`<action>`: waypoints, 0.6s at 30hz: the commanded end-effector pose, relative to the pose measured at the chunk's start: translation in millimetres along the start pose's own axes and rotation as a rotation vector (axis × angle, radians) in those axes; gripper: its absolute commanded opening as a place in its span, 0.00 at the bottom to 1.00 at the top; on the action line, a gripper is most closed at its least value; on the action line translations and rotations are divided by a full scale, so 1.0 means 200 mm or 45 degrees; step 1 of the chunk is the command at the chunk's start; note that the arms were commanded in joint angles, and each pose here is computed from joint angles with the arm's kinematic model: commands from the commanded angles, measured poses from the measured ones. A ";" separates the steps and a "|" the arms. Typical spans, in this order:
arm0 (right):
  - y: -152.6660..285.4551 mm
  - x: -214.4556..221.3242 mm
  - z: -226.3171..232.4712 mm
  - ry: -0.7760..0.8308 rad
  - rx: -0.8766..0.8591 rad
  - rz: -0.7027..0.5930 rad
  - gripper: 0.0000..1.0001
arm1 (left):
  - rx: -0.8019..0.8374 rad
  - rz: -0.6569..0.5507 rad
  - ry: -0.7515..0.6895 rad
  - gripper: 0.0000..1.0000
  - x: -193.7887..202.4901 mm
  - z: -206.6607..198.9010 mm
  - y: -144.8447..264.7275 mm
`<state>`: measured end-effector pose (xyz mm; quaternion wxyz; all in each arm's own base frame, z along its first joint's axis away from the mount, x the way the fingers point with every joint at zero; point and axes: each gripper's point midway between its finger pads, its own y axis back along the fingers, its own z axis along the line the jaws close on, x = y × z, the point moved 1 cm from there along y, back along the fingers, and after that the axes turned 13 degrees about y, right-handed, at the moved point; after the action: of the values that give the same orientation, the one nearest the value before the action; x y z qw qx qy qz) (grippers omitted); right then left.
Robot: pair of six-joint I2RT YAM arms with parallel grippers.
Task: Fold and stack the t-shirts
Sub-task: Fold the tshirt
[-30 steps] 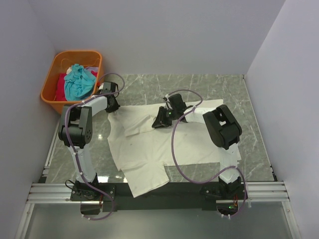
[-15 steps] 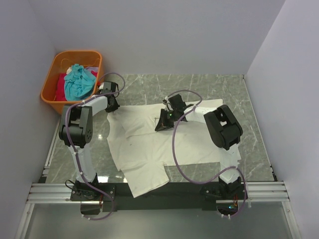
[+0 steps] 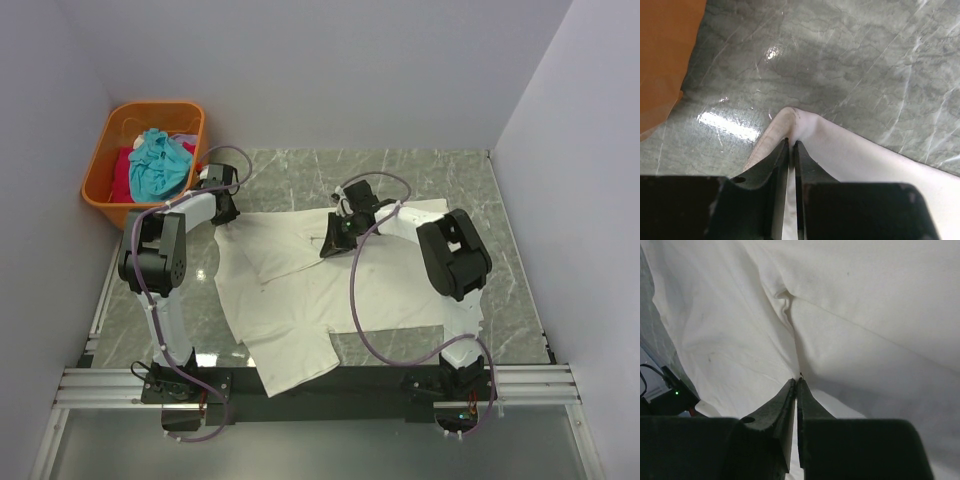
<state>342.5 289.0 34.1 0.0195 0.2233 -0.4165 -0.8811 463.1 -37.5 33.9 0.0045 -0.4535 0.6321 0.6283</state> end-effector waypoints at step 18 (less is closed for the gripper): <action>0.27 -0.16 0.14 0.243 0.121 -0.159 0.43 | 0.006 -0.105 -0.068 0.25 -0.12 0.01 0.02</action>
<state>341.1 269.3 48.8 0.0275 0.2608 -0.4627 -0.8469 465.3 -31.6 35.6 0.0284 -0.4427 0.6242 0.6431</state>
